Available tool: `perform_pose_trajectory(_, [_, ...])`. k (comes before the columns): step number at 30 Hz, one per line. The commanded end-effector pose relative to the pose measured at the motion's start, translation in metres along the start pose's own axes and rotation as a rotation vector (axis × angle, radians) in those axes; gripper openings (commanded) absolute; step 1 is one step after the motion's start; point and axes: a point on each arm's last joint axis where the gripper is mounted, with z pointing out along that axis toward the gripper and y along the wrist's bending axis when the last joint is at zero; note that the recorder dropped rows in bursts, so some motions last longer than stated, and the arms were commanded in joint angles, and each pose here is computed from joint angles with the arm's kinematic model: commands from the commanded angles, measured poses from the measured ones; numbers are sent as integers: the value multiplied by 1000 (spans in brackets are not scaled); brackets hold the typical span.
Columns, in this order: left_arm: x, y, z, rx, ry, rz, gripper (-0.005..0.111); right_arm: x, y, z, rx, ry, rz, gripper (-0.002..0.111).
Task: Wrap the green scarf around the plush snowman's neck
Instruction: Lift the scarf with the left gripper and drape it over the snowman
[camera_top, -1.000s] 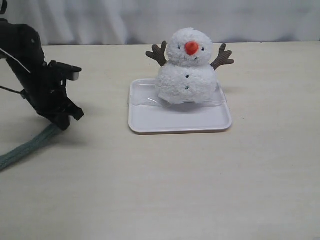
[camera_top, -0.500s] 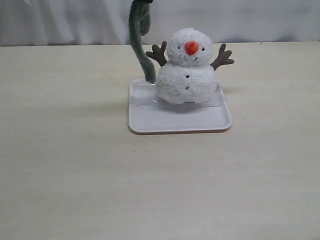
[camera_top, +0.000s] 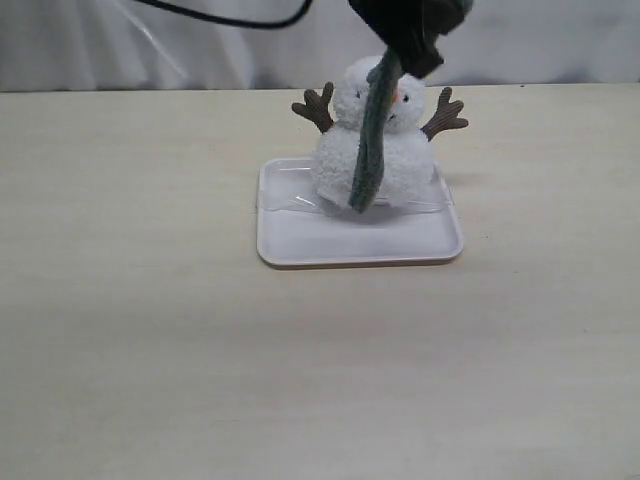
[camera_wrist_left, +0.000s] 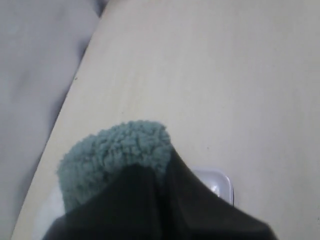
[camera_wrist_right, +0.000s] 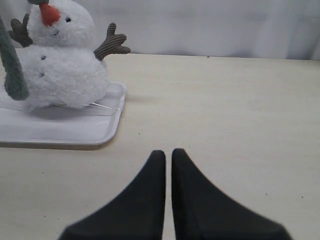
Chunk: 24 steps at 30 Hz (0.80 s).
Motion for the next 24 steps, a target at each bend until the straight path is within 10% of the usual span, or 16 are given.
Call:
perform_pose_trajectory(1, [-16, -27, 16, 82, -60, 290, 0, -1, 0, 0, 8, 2, -5, 4])
perform_pose_trajectory(8, [-16, -30, 31, 51, -68, 472, 0, -1, 0, 0, 8, 2, -5, 4])
perform_pose_trajectory(16, [21, 23, 55, -269, 9, 503, 0, -1, 0, 0, 8, 2, -5, 4])
perform_pose_trajectory(24, [74, 51, 62, -240, 201, 589, 0, -1, 0, 0, 8, 2, -5, 4])
